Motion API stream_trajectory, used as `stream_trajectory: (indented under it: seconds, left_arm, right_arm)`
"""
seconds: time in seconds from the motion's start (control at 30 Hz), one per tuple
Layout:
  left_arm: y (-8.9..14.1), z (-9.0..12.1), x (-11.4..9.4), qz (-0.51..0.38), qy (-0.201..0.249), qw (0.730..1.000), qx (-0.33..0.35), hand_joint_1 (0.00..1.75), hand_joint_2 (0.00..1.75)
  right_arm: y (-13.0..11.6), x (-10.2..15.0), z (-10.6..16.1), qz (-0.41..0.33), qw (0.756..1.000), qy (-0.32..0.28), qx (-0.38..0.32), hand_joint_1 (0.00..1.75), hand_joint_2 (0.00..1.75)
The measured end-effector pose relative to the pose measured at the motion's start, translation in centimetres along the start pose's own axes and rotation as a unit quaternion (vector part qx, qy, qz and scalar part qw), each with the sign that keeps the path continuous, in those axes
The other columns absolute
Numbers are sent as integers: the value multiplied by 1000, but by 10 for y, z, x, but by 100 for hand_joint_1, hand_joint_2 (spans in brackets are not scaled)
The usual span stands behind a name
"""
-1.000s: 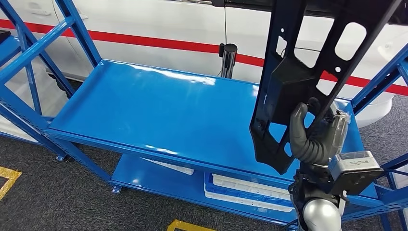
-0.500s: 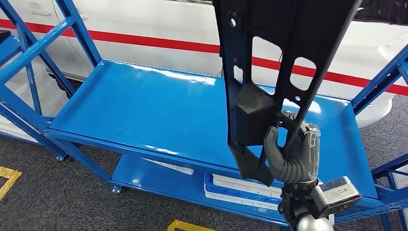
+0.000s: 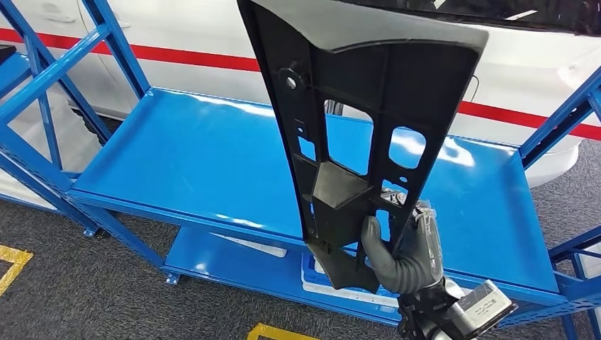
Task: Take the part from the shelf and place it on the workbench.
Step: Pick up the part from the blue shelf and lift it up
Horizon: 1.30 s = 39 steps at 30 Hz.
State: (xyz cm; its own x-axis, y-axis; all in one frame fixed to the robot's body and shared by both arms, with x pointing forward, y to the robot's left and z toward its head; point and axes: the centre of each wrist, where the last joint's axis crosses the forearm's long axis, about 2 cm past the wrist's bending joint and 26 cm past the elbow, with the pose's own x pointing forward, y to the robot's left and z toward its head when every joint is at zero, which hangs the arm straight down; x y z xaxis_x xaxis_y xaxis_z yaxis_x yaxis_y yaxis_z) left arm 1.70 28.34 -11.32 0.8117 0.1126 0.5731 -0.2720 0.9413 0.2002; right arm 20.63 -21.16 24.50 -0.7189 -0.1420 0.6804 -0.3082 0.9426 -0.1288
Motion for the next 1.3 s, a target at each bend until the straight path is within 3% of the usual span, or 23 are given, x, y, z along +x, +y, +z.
stream_trajectory:
  seconds: [1.3]
  left_arm:
    - [0,4,-6,10,21,999,31,0,175]
  right_arm:
    - [14,-14,0,-37,999,-5,-9,175,175]
